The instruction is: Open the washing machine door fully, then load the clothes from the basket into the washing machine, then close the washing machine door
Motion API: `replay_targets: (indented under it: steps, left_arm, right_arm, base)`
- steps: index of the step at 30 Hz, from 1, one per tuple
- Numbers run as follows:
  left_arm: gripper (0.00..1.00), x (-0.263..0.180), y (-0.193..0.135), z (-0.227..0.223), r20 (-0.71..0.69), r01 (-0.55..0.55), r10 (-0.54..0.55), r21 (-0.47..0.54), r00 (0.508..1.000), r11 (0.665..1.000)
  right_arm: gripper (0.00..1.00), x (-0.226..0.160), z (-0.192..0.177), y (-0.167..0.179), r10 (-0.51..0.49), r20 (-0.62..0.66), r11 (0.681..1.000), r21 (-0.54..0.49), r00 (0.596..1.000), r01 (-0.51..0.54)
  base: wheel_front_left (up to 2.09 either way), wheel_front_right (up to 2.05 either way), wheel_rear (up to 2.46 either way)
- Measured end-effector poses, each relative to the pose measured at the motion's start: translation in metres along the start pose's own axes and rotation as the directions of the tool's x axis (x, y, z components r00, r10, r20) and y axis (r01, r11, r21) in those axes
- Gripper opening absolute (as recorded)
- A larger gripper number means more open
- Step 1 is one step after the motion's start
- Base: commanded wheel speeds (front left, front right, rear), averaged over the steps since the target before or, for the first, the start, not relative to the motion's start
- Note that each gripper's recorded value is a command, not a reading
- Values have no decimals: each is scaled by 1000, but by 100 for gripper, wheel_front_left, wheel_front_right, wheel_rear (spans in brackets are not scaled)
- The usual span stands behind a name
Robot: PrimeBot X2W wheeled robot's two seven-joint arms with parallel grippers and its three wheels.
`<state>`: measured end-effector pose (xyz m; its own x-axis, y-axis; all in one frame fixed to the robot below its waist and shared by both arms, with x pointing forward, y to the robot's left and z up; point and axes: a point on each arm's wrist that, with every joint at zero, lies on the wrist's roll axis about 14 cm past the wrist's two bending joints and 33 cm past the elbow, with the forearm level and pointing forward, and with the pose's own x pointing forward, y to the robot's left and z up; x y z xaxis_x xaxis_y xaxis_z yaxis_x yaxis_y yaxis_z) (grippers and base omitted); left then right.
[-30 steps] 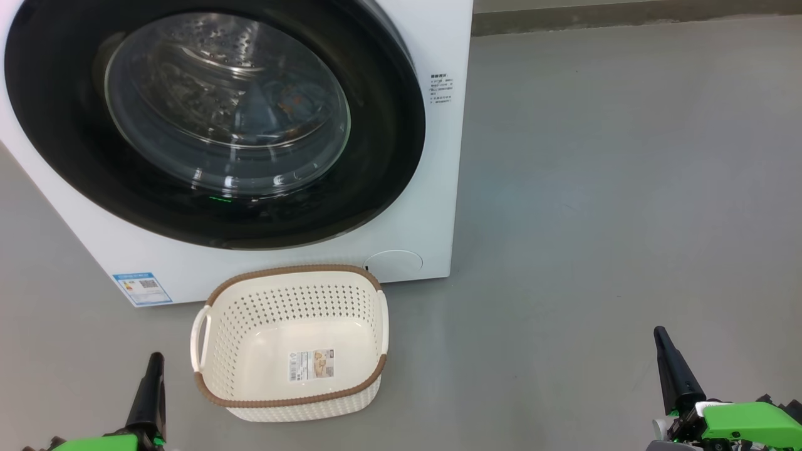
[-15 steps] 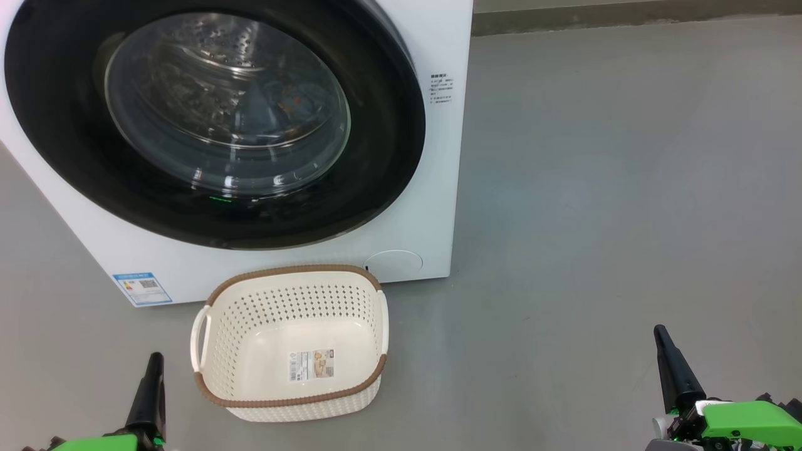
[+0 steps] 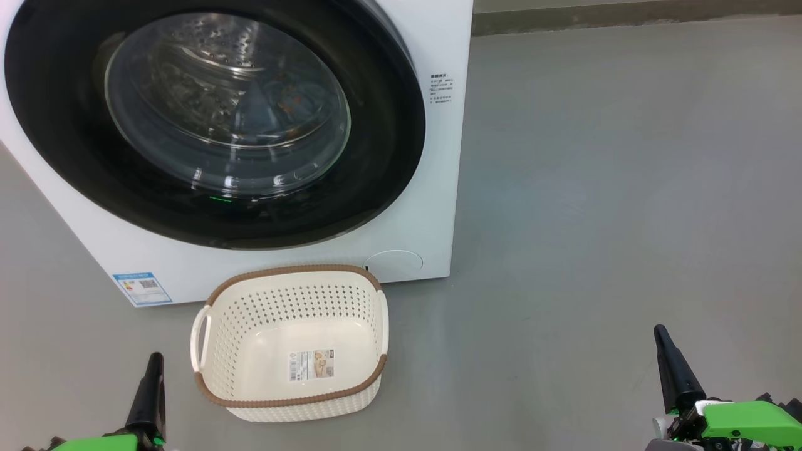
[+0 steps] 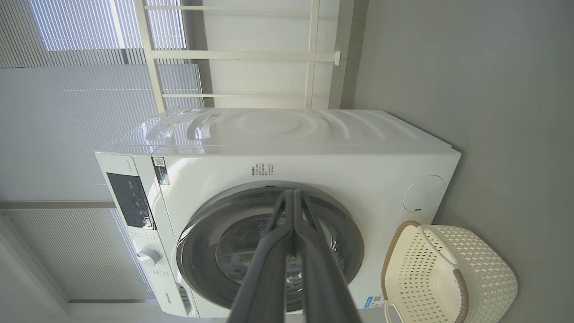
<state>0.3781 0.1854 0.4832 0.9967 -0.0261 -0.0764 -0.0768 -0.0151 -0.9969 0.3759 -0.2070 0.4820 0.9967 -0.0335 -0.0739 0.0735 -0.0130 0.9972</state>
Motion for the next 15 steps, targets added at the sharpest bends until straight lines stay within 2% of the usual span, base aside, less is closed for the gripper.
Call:
replay_targets:
  steps: [15]
  left_arm:
    - [0, 0, 0, 0, 0, 0, 0, 0, 1000, 1000]
  right_arm:
    - [0, 0, 0, 0, 0, 0, 1000, 0, 1000, 0]
  base:
    - [0, 0, 0]
